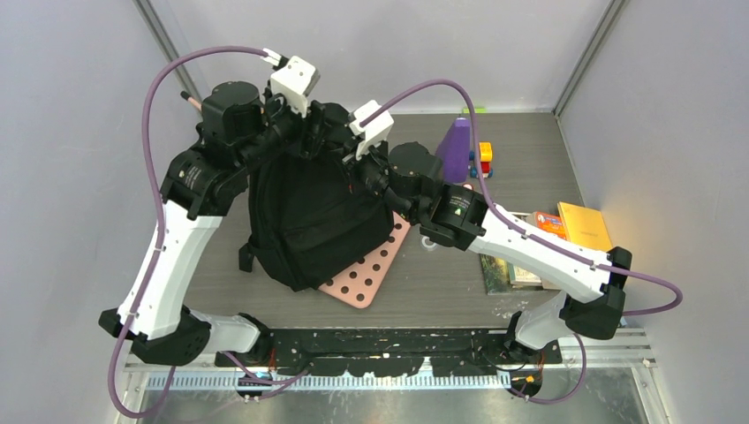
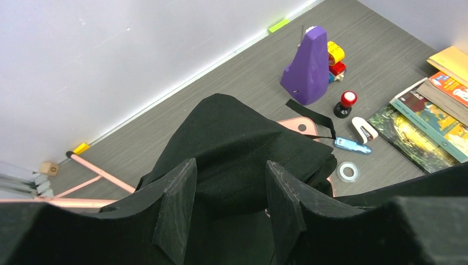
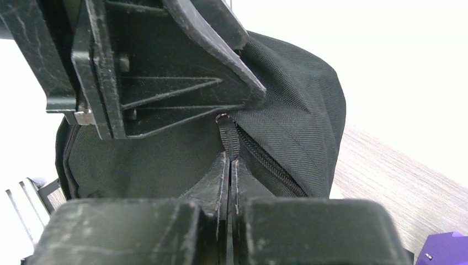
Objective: Pack the student bag
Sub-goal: Unzip the student bag at the center of the board.
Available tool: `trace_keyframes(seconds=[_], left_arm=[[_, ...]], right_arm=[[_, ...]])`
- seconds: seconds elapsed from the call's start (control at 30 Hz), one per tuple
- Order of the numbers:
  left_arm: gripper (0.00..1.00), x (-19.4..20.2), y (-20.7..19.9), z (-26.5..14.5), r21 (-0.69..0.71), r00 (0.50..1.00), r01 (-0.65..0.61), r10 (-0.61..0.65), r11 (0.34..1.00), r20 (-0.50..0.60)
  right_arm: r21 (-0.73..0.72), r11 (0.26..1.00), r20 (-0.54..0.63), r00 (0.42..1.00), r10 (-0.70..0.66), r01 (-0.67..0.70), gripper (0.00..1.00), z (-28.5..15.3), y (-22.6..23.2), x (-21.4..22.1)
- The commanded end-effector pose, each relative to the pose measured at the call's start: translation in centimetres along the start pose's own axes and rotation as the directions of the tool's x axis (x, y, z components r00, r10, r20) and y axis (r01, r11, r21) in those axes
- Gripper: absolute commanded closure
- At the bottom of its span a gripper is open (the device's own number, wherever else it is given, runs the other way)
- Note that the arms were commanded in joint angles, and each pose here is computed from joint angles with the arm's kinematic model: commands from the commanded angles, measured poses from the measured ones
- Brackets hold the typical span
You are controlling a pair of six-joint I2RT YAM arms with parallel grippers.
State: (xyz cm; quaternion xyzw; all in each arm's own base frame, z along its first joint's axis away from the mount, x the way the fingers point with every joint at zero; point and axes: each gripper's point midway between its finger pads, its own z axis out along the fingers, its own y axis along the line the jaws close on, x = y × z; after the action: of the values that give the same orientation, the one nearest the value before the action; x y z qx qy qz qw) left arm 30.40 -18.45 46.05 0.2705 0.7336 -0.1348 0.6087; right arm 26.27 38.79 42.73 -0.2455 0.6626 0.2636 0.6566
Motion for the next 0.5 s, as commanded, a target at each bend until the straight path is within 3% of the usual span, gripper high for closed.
trace_keyframes(seconds=[0.0,0.47], left_arm=[[0.48,-1.5,1.7,-2.1,-0.075,0.999,-0.030,0.033,0.997,0.042],[0.43,0.6,3.4,-3.2,-0.077,0.986,0.162,-0.165,0.984,-0.027]], right_arm=[[0.016,0.999,0.095,0.995,0.040,-0.041,1.00,-1.3,-0.7,-3.4],[0.019,0.999,0.086,0.996,0.038,-0.040,1.00,-1.4,-0.8,-3.1]])
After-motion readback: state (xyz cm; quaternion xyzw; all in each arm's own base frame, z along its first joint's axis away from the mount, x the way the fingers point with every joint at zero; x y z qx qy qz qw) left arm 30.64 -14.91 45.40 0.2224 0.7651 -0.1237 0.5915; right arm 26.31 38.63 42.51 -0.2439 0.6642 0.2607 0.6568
